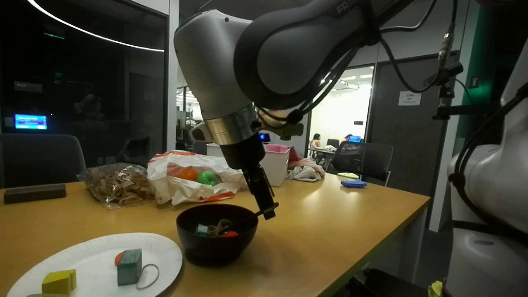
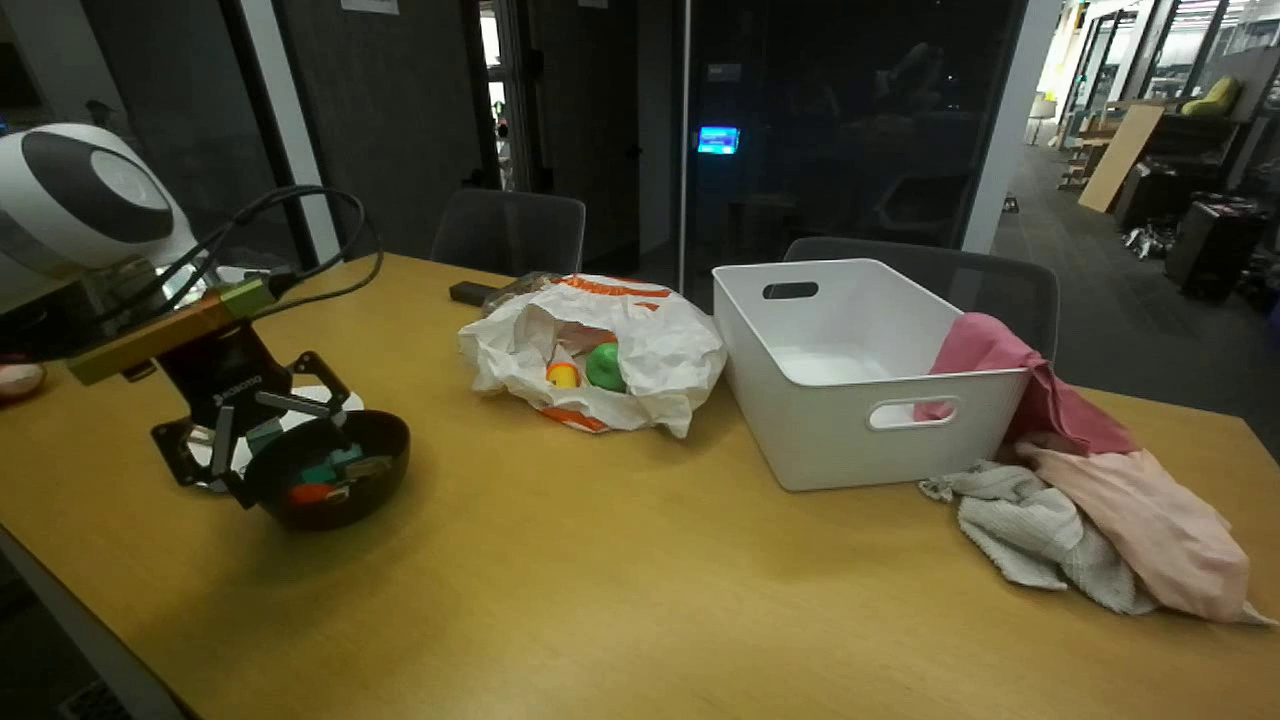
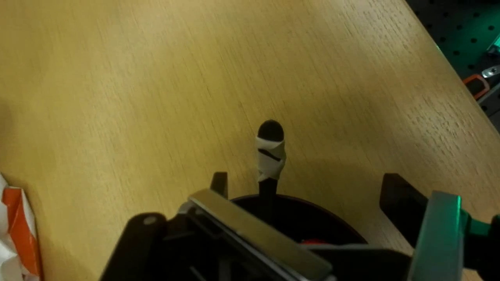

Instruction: Pick up the black spoon from the table, put the spoon in the black bowl, mix the substance in the black bowl

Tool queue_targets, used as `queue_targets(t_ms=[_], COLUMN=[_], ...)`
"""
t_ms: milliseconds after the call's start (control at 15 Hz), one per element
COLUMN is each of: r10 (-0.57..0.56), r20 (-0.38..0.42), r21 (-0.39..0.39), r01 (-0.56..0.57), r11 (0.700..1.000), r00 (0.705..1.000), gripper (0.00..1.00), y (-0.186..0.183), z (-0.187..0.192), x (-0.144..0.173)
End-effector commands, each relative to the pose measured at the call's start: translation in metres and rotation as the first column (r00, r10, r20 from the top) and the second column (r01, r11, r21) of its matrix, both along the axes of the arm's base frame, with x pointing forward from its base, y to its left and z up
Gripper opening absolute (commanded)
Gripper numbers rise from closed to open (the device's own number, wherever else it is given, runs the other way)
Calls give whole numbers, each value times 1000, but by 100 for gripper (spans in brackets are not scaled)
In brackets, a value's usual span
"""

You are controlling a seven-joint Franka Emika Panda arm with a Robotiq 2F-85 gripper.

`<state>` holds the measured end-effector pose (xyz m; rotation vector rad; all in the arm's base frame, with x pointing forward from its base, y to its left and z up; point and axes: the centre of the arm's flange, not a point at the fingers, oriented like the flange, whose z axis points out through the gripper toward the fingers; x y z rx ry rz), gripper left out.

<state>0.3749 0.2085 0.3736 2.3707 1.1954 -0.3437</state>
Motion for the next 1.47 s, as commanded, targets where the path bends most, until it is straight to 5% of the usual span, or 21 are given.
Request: queue_targets(t_ms=[0,1400], r10=[9,-56], r20=[3,-48], r21=[14,12], r01=[-9,57], r11=[1000,998], r00=[1000,997], gripper=[100,96], y=[-15,-29], z=[-1,-25], x=[3,17])
